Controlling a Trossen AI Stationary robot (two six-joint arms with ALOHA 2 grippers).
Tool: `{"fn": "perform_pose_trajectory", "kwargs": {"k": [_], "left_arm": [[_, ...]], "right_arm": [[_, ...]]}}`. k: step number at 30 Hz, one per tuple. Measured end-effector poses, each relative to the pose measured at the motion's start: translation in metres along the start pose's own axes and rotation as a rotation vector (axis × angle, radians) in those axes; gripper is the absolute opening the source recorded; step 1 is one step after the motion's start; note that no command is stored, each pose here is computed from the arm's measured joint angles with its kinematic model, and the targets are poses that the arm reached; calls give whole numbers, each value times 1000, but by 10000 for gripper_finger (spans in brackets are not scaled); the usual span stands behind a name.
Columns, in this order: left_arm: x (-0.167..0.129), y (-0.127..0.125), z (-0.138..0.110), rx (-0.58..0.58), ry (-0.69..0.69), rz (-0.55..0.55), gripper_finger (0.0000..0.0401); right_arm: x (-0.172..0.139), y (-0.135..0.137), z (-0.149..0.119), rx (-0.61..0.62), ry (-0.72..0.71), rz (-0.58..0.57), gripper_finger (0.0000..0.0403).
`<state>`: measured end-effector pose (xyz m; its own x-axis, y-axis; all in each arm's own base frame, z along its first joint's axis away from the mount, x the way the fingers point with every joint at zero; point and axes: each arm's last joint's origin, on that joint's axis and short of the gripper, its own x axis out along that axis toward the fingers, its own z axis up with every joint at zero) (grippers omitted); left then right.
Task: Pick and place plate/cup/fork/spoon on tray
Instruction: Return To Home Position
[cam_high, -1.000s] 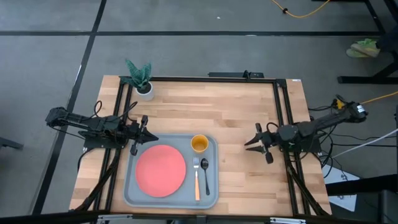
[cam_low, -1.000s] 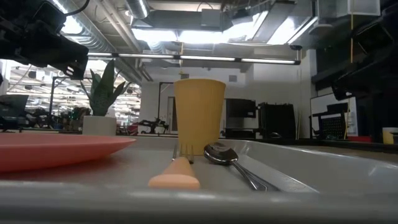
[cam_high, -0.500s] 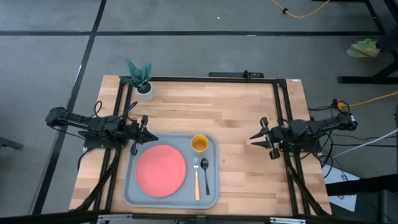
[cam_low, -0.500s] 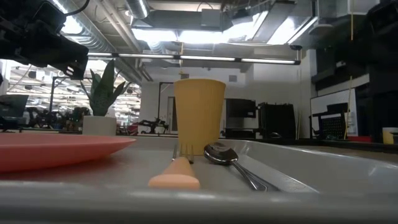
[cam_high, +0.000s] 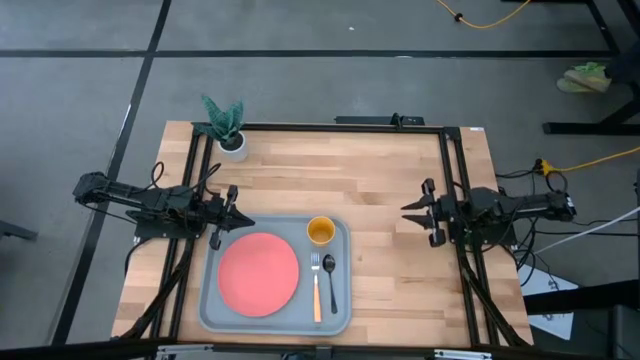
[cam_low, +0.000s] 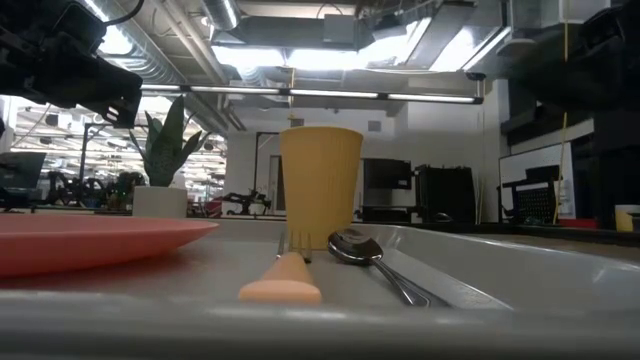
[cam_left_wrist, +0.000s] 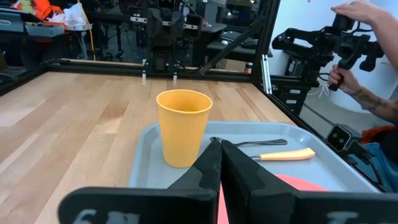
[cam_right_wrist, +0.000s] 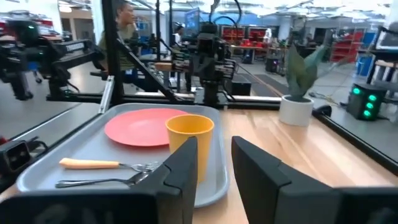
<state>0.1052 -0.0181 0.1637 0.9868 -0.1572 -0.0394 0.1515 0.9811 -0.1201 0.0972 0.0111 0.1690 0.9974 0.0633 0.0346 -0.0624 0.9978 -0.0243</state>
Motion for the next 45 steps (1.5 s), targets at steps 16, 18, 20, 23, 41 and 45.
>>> {"fn": "perform_pose_trajectory", "kwargs": {"k": [16,18,20,23,41,45], "left_arm": [[0,0,0,0,0,0,0],[0,0,0,0,0,0,0],[0,0,0,0,0,0,0],[0,0,0,0,0,0,0],[-1,0,-3,1,33,4,0],[-2,0,-2,0,17,2,0]], "right_arm": [[2,-2,-3,46,32,-7,103],[2,-2,-3,45,32,-7,103],[2,-2,-3,44,32,-7,103],[2,-2,-3,45,32,-7,104],[2,-2,-3,42,32,-7,103],[2,-2,-3,42,32,-7,103]]}}
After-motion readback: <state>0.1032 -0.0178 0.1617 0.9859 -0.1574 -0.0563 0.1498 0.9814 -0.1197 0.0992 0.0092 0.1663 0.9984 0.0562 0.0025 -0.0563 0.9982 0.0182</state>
